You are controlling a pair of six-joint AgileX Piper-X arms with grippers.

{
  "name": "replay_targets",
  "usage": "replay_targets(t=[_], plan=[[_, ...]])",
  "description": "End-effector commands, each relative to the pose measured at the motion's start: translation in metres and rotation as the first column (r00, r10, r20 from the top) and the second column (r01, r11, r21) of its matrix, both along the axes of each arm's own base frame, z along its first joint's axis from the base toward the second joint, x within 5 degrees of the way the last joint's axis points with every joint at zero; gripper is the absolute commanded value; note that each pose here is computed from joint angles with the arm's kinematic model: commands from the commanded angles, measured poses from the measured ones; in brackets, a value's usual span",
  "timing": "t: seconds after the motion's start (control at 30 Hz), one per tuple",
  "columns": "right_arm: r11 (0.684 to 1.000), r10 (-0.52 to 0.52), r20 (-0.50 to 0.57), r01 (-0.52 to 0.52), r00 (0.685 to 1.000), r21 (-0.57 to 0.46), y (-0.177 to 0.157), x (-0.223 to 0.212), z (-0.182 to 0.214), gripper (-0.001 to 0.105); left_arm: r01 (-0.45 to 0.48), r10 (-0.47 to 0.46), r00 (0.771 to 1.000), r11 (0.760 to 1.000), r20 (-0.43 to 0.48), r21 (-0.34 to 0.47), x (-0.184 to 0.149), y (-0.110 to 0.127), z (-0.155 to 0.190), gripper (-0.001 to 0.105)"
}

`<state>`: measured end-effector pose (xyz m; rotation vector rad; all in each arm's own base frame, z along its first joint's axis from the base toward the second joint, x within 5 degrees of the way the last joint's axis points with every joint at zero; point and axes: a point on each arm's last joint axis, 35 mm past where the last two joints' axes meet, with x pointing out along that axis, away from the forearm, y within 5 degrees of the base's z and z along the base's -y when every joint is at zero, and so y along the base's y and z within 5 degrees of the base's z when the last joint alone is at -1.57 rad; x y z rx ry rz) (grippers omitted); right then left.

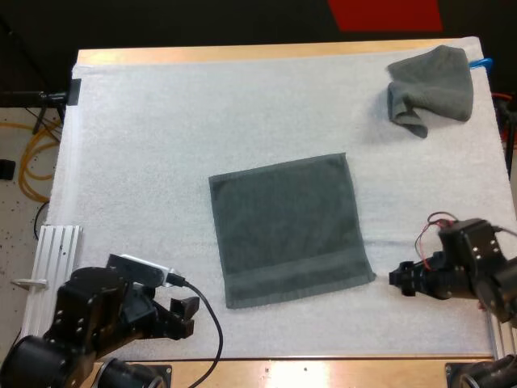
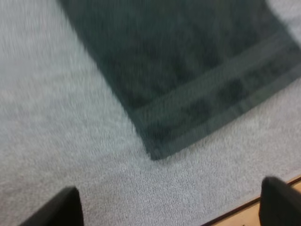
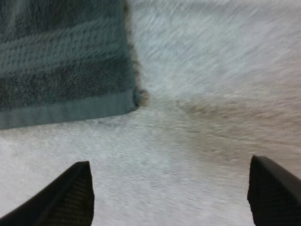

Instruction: Pick towel from pile fold and stack

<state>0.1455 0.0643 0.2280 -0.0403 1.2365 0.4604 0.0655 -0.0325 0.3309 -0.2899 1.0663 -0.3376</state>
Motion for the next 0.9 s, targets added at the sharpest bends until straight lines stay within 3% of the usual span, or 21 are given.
replay_targets(t=[0.0,0.3,0.6,0.87], plan=[[0.998,-0.018,0.001,0.018,1.0,0.058,0.002,0.003,-0.006,0.066,0.006,-0.006,1.0,1.0,-0.002,-0.023,0.0,-0.001,-0.002,0.073],[0.949,-0.115,-0.149,0.152,0.982,0.275,0.014,0.016,-0.064,0.066,0.076,-0.077,0.997,0.982,0.002,-0.171,0.009,-0.01,-0.01,0.073],[0.913,-0.156,-0.23,0.229,0.961,0.337,0.025,0.04,-0.096,0.066,0.077,-0.078,0.997,0.982,0.004,-0.173,0.009,-0.01,-0.01,0.073],[0.89,-0.131,-0.305,0.248,0.943,0.382,0.03,0.046,-0.113,0.063,0.077,-0.078,0.997,0.982,0.004,-0.173,0.009,-0.01,-0.01,0.073]])
